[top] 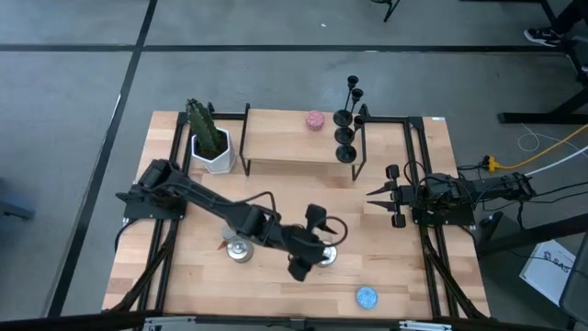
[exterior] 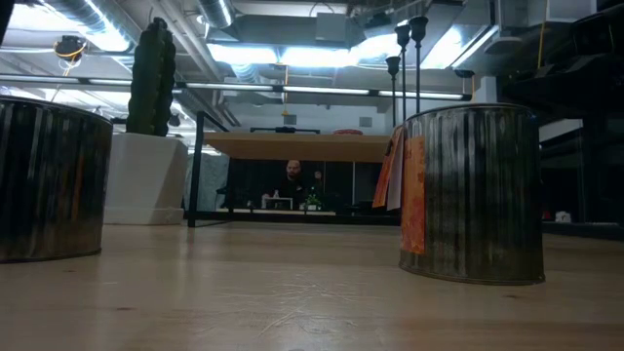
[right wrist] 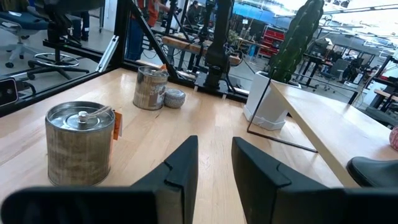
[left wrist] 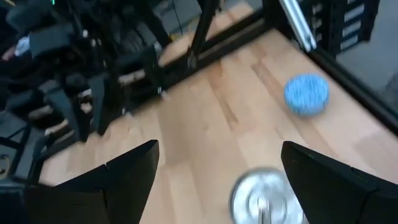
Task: Pick & Place candle stick holders
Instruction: Put the left silver scented candle on the shelf
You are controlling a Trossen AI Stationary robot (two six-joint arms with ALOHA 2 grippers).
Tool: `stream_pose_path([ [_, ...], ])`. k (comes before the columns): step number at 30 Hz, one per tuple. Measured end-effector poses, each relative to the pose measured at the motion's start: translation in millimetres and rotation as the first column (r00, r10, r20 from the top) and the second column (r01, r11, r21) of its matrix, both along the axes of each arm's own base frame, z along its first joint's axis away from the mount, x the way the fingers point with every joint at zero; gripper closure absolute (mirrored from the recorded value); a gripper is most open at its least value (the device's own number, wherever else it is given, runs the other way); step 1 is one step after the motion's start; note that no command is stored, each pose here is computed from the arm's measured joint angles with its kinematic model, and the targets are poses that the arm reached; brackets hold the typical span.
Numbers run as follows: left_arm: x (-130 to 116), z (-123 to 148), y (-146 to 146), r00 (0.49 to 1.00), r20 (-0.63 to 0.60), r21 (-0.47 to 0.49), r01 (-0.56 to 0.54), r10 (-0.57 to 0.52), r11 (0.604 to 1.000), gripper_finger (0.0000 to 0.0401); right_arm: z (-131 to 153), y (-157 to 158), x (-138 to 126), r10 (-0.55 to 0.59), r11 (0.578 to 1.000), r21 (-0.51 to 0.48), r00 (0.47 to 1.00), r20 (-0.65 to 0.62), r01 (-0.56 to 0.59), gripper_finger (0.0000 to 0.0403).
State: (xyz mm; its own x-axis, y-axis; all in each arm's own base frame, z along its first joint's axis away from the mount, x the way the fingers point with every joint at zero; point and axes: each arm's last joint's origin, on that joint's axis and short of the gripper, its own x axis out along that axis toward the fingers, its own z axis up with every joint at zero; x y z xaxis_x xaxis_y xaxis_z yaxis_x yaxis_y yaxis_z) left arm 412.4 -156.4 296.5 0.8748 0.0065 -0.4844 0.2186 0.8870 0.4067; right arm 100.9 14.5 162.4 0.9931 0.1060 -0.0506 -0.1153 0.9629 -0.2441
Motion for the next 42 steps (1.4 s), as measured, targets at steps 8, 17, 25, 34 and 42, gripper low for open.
stream_pose_path([
  [8, 15.7, -27.2, -16.8, 0.999, 0.032, 0.016, 0.017, -0.018, 1.000, 0.0065, 0.0, 0.0, 0.0, 0.000, 1.000, 0.000, 1.000, 0.000, 0.000, 0.0302],
  [17, 20.0, -48.6, -23.3, 1.000, -0.019, -0.001, -0.007, 0.007, 1.000, 0.0065, 0.0, 0.0, 0.0, 0.000, 1.000, 0.000, 1.000, 0.000, 0.000, 0.0302],
  [25, 14.0, -53.5, -36.5, 0.999, -0.045, 0.014, 0.020, -0.019, 1.000, 0.0069, 0.0, 0.0, 0.0, 0.000, 1.000, 0.000, 1.000, 0.000, 0.000, 0.0302],
  [34, 10.5, -62.1, -43.8, 0.995, -0.097, -0.030, 0.031, -0.034, 0.999, 0.0110, 0.0, 0.0, 0.0, 0.000, 1.000, 0.000, 1.000, 0.000, 0.000, 0.0302],
  [42, 17.4, -93.5, -43.8, 0.985, -0.175, -0.032, -0.018, 0.012, 0.999, 0.0123, 0.0, 0.0, 0.0, 0.000, 1.000, 0.000, 1.000, 0.000, 0.000, 0.0302],
])
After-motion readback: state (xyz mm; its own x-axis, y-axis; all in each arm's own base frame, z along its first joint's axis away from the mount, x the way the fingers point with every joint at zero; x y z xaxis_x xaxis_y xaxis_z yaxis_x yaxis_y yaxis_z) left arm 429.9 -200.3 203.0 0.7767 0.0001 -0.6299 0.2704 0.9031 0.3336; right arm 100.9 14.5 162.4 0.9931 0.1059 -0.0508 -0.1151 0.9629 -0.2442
